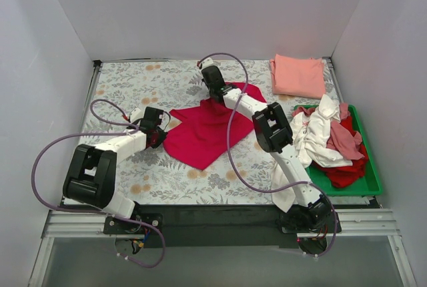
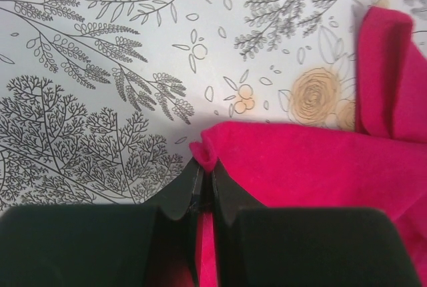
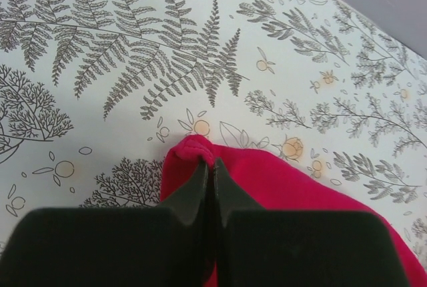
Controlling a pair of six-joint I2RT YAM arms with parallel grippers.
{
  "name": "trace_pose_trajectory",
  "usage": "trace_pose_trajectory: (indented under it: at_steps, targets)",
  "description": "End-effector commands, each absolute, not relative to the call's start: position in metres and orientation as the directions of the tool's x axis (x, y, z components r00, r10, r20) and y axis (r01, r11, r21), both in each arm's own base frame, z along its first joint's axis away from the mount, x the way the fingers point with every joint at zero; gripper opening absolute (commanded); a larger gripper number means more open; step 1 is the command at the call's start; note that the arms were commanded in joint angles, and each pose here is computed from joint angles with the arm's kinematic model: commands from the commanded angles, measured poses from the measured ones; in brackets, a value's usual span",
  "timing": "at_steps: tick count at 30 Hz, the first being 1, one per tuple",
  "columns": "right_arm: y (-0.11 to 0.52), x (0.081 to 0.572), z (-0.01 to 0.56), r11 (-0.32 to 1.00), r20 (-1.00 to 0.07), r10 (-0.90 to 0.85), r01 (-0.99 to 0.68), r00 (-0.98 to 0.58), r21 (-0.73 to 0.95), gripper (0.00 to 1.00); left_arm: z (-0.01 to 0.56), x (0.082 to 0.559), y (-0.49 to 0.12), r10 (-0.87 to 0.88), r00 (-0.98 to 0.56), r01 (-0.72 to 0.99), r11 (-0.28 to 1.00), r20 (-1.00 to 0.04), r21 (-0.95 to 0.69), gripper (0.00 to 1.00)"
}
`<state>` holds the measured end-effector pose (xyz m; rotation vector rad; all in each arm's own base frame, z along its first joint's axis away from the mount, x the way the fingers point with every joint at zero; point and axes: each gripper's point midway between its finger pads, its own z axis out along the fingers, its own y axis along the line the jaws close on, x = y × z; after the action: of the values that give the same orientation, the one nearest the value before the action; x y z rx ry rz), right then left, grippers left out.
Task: Fold and stack the t-shirts
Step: Flatten the tshirt out
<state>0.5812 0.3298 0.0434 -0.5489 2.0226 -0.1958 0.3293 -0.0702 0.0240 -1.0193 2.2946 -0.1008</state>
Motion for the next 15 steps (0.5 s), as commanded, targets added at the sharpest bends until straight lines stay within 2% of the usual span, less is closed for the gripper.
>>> trace_pose_trajectory:
  at_steps: [1,6,7,9,10,12,13,15]
  targets:
    - [0.320,0.592,0.147,0.928,-0.885,-0.367,-0.181,-0.286,-0.326,0.01,0.057,0.340,-0.070,-0.715,-0.446,-0.623,0.680,-0.538,-0.387,0.00]
    - [0.297,0.581,0.220,0.940,-0.915,-0.340,-0.090,-0.218,-0.328,0.01,0.122,0.355,-0.067,-0.731,-0.326,-0.553,0.661,-0.599,-0.506,0.00]
    - [0.287,0.574,0.253,0.949,-0.931,-0.316,-0.059,-0.185,-0.310,0.01,0.133,0.356,-0.067,-0.736,-0.308,-0.538,0.657,-0.603,-0.528,0.00]
    - [0.267,0.561,0.268,0.944,-0.927,-0.324,0.002,-0.192,-0.330,0.01,0.168,0.355,-0.069,-0.751,-0.254,-0.481,0.645,-0.610,-0.594,0.00]
    - [0.255,0.549,0.300,0.952,-0.942,-0.297,0.033,-0.157,-0.306,0.01,0.180,0.354,-0.067,-0.754,-0.228,-0.464,0.640,-0.616,-0.612,0.00]
    - [0.236,0.533,0.315,0.947,-0.941,-0.299,0.074,-0.156,-0.313,0.01,0.221,0.349,-0.059,-0.764,-0.136,-0.411,0.623,-0.631,-0.665,0.00]
    - [0.224,0.518,0.350,0.955,-0.957,-0.267,0.099,-0.113,-0.279,0.01,0.235,0.347,-0.055,-0.769,-0.101,-0.393,0.613,-0.631,-0.685,0.00]
    - [0.208,0.501,0.368,0.956,-0.963,-0.253,0.125,-0.097,-0.264,0.01,0.276,0.342,-0.050,-0.775,-0.022,-0.328,0.602,-0.631,-0.728,0.00]
